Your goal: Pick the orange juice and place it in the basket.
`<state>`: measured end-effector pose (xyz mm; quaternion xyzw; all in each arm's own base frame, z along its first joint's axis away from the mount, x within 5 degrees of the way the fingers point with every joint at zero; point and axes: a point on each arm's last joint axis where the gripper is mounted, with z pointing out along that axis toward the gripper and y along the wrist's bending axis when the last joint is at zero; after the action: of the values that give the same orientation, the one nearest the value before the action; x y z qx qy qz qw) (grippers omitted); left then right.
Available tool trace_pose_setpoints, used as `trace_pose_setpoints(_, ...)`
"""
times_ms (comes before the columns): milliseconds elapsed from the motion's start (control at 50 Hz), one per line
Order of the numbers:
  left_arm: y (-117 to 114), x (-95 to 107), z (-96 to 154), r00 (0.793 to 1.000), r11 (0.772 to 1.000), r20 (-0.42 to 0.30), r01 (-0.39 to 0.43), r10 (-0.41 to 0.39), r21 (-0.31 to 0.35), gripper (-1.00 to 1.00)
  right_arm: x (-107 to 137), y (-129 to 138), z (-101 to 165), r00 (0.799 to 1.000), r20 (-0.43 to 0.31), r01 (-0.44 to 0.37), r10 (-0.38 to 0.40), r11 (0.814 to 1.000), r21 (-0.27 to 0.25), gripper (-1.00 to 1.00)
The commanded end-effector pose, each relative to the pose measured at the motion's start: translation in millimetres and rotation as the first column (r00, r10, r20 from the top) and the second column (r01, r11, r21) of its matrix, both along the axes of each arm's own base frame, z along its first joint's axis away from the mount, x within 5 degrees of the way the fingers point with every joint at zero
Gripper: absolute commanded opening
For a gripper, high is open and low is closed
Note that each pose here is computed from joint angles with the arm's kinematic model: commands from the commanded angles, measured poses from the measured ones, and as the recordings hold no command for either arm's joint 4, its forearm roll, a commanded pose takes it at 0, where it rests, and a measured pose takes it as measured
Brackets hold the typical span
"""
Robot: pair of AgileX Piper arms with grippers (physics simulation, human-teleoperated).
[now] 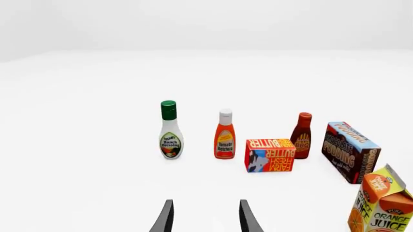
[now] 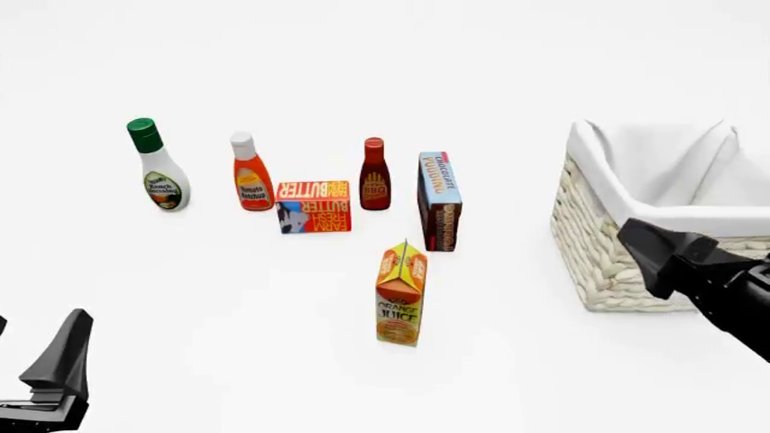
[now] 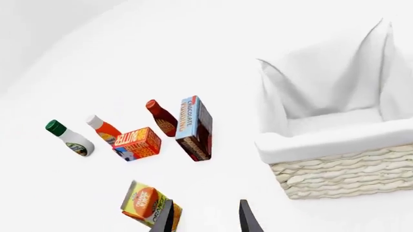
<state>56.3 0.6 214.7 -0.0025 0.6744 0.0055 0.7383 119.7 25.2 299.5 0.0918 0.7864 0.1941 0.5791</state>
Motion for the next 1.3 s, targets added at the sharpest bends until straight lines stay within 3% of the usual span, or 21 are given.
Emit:
trace_pose_setpoints(20, 0, 0, 0, 1.0, 1.0, 0.0, 0.0, 0.0, 0.0, 1.0, 16, 13, 1, 0.995, -0.095, -0.029, 0.038, 0.995, 0.096, 1.0)
trace_pose_setpoints(200, 0, 0, 0, 1.0, 1.0, 0.0, 0.0, 0.0, 0.0, 1.0, 18, 26, 0, 0.99, -0.11, -0.064, 0.088, 0.975, 0.211, 1.0)
trace_pose_setpoints(380, 0, 0, 0, 1.0, 1.0, 0.0, 0.0, 0.0, 0.0, 1.0, 28, 40, 9, 0.981, -0.139, -0.092, 0.133, 0.958, 0.271, 1.0)
trace_pose_setpoints(420, 0, 0, 0, 1.0, 1.0, 0.0, 0.0, 0.0, 0.0, 1.0, 30, 45, 7, 0.978, -0.147, -0.097, 0.148, 0.947, 0.307, 1.0)
trace_pose_setpoints(460, 0, 0, 0, 1.0, 1.0, 0.0, 0.0, 0.0, 0.001, 1.0, 34, 47, 7, 0.975, -0.165, -0.091, 0.146, 0.948, 0.306, 1.0)
trace_pose_setpoints(500, 0, 0, 0, 1.0, 1.0, 0.0, 0.0, 0.0, 0.001, 1.0, 34, 51, 5, 0.972, -0.17, -0.094, 0.163, 0.931, 0.352, 1.0)
trace_pose_setpoints(540, 0, 0, 0, 1.0, 1.0, 0.001, 0.0, 0.0, 0.0, 1.0, 36, 53, 6, 0.97, -0.18, -0.092, 0.163, 0.933, 0.349, 1.0)
trace_pose_setpoints(600, 0, 0, 0, 1.0, 1.0, 0.0, 0.0, 0.0, 0.001, 1.0, 36, 58, 5, 0.963, -0.197, -0.094, 0.182, 0.918, 0.385, 1.0)
trace_pose_setpoints(780, 0, 0, 0, 1.0, 1.0, 0.0, 0.0, 0.0, 0.0, 1.0, 44, 67, 2, 0.938, -0.294, -0.053, 0.184, 0.914, 0.403, 1.0)
trace_pose_setpoints(820, 0, 0, 0, 1.0, 1.0, 0.0, 0.0, 0.0, 0.0, 1.0, 42, 74, 1, 0.929, -0.306, -0.057, 0.207, 0.899, 0.434, 1.0)
trace_pose_setpoints(880, 0, 0, 0, 1.0, 1.0, 0.001, 0.0, 0.0, 0.0, 1.0, 49, 75, 0, 0.916, -0.353, -0.033, 0.19, 0.913, 0.407, 1.0)
trace_pose_setpoints(920, 0, 0, 0, 1.0, 1.0, 0.0, 0.0, 0.0, 0.001, 1.0, 47, 81, -2, 0.908, -0.364, -0.029, 0.208, 0.897, 0.44, 1.0)
trace_pose_setpoints(960, 0, 0, 0, 1.0, 1.0, 0.0, 0.0, 0.0, 0.0, 1.0, 48, 84, -3, 0.898, -0.387, -0.017, 0.209, 0.896, 0.444, 1.0)
trace_pose_setpoints(1120, 0, 0, 0, 1.0, 1.0, 0.0, 0.0, 0.0, 0.0, 1.0, 53, 97, 1, 0.869, -0.44, -0.009, 0.228, 0.895, 0.446, 1.0)
trace_pose_setpoints(1140, 0, 0, 0, 1.0, 1.0, 0.0, 0.0, 0.0, 0.0, 1.0, 54, 100, 0, 0.853, -0.471, 0.0, 0.226, 0.901, 0.433, 1.0)
trace_pose_setpoints(1220, 0, 0, 0, 1.0, 1.0, 0.001, 0.0, 0.0, 0.0, 1.0, 51, 107, 2, 0.836, -0.49, 0.0, 0.246, 0.894, 0.448, 1.0)
trace_pose_setpoints(1300, 0, 0, 0, 1.0, 1.0, 0.0, 0.0, 0.0, 0.0, 1.0, 53, 108, 7, 0.821, -0.522, 0.018, 0.229, 0.905, 0.426, 1.0)
